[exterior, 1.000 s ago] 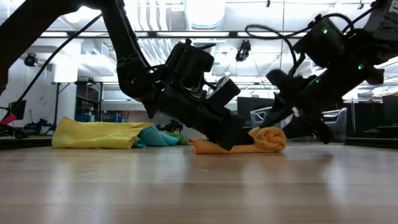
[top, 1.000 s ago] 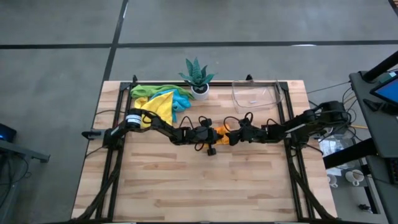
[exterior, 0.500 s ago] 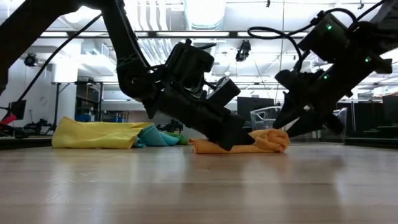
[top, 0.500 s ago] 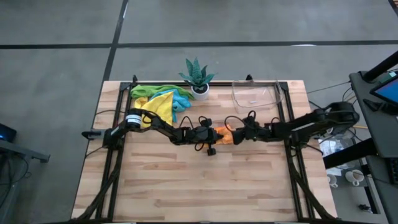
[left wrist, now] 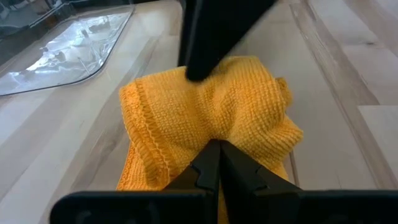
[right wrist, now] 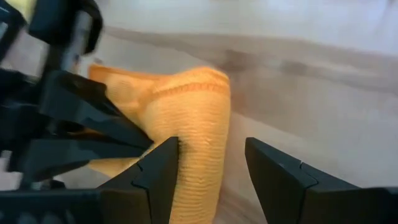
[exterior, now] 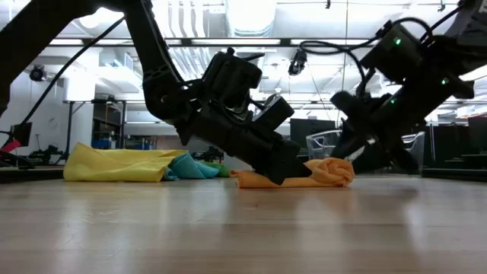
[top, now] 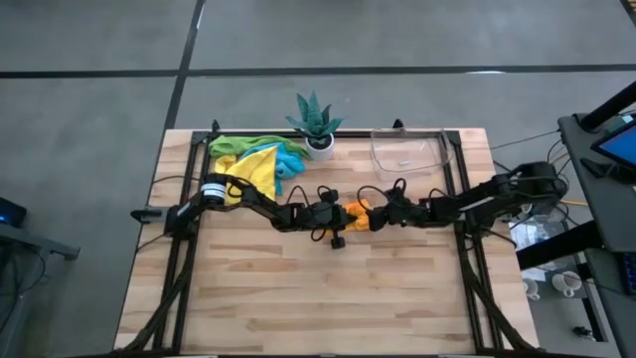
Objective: Roll microfiber towels into tight, uniform cylinder then place into a basket
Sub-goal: Roll the orange microfiber cloth
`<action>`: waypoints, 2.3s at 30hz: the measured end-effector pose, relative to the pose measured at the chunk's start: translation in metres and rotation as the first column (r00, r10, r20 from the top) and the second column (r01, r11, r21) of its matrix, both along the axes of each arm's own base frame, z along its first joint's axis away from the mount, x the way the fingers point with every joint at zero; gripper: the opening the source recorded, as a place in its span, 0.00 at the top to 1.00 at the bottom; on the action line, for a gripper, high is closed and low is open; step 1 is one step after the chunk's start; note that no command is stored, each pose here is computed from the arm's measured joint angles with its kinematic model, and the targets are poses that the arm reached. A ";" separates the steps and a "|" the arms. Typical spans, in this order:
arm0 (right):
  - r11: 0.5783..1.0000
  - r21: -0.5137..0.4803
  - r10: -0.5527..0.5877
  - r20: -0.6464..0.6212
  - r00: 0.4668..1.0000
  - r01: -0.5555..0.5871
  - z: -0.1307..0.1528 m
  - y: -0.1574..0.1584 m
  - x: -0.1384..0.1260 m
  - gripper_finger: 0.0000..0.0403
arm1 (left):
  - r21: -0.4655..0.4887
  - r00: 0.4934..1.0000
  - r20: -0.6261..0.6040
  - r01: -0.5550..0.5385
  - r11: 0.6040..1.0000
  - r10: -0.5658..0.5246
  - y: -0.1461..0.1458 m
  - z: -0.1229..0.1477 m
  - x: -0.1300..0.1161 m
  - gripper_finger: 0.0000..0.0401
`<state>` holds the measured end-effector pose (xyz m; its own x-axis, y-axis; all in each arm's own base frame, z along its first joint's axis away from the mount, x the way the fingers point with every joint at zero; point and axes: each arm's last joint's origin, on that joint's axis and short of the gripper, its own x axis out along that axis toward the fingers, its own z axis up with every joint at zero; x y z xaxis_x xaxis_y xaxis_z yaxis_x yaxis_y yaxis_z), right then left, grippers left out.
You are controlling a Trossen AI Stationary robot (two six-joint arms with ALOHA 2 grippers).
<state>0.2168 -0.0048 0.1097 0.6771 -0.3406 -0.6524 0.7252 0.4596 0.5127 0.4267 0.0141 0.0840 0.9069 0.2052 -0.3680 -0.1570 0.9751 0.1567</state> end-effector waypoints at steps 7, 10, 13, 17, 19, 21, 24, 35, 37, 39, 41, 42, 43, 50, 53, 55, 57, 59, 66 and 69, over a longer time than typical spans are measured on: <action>0.999 0.032 0.037 0.036 0.999 -0.038 -0.009 0.002 0.009 0.55 | 0.000 1.000 -0.002 0.000 1.000 0.000 0.000 0.000 0.000 1.00; 0.999 0.031 0.041 0.022 0.999 -0.041 -0.011 0.002 0.009 0.57 | 0.003 1.000 -0.009 0.001 1.000 -0.001 0.000 -0.001 0.000 1.00; 0.998 0.018 0.053 0.004 0.999 -0.053 -0.010 0.001 0.007 0.63 | 0.052 0.999 -0.040 0.016 0.998 -0.014 0.000 -0.002 -0.001 1.00; 0.997 -0.019 0.077 -0.021 0.997 -0.077 -0.006 0.001 0.005 0.76 | 0.105 0.998 -0.060 0.007 0.994 -0.001 0.000 -0.002 -0.001 1.00; 0.995 -0.042 0.088 -0.050 0.995 -0.090 -0.003 0.001 0.003 0.84 | 0.128 0.998 -0.070 0.005 0.992 0.004 0.001 0.003 -0.002 1.00; 0.993 -0.066 0.094 -0.082 0.992 -0.099 -0.001 0.001 0.001 0.92 | 0.136 0.996 -0.084 0.006 0.991 0.006 0.001 0.009 -0.004 1.00; 0.990 -0.090 0.098 -0.139 0.985 -0.111 0.003 0.000 -0.003 0.96 | 0.144 0.995 -0.099 0.008 0.990 0.006 0.000 0.021 -0.007 1.00; 0.976 -0.172 0.036 -0.472 0.881 -0.132 0.049 -0.003 -0.013 0.97 | 0.060 1.000 0.008 0.002 0.998 -0.002 -0.014 0.025 -0.002 1.00; 0.976 -0.170 0.038 -0.495 0.868 -0.140 0.055 -0.003 -0.011 0.97 | 0.058 1.000 -0.012 0.004 0.998 -0.003 -0.014 0.017 0.000 1.00; 0.975 -0.168 0.041 -0.514 0.857 -0.147 0.058 -0.003 -0.010 0.97 | 0.041 1.000 -0.016 -0.003 0.999 0.004 -0.014 0.010 0.004 1.00; 0.974 -0.166 0.043 -0.532 0.845 -0.154 0.059 -0.003 -0.010 0.97 | 0.015 1.000 -0.014 -0.014 1.000 0.015 -0.014 0.005 0.008 1.00; 0.974 -0.165 0.046 -0.532 0.845 -0.157 0.060 -0.003 -0.009 0.97 | 0.010 1.000 0.000 -0.013 1.000 0.013 -0.015 0.005 0.012 1.00; 0.973 -0.162 0.051 -0.539 0.841 -0.163 0.061 -0.003 -0.009 0.97 | 0.007 1.000 -0.001 -0.006 1.000 0.006 -0.016 0.002 0.014 1.00; 0.969 -0.160 0.065 -0.567 0.821 -0.187 0.062 -0.003 -0.008 0.97 | 0.097 0.988 -0.069 0.148 0.984 -0.141 -0.043 0.013 0.023 1.00; 0.969 -0.160 0.066 -0.570 0.819 -0.189 0.062 -0.003 -0.008 0.97 | 0.220 0.994 -0.074 0.096 0.971 -0.082 -0.047 0.042 0.019 1.00; 0.968 -0.161 0.067 -0.569 0.820 -0.190 0.062 -0.003 -0.008 0.97 | 0.268 0.998 -0.038 0.060 0.962 -0.052 -0.039 0.058 0.020 1.00; 0.970 -0.151 0.075 -0.568 0.819 -0.193 0.062 -0.003 -0.008 0.97 | 0.278 0.999 -0.049 0.029 0.960 -0.017 -0.024 0.058 0.021 1.00; 0.970 -0.142 0.082 -0.568 0.819 -0.196 0.061 -0.002 -0.008 0.97 | 0.283 0.995 -0.094 0.013 0.959 0.015 -0.006 0.048 0.022 1.00; 0.971 -0.139 0.083 -0.565 0.821 -0.194 0.061 -0.002 -0.008 0.97 | 0.257 0.990 -0.138 0.006 0.966 0.030 0.042 0.032 0.021 1.00; 0.972 -0.136 0.086 -0.564 0.822 -0.194 0.061 -0.002 -0.008 0.97 | 0.246 0.986 -0.161 0.009 0.969 0.032 0.051 0.024 0.020 1.00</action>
<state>0.2089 -0.0069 0.1711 0.2728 -0.4171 -0.8670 0.7813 0.6218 -0.0534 0.4469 0.0649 0.1078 0.8361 0.3174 -0.4474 -0.1205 0.9019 0.4147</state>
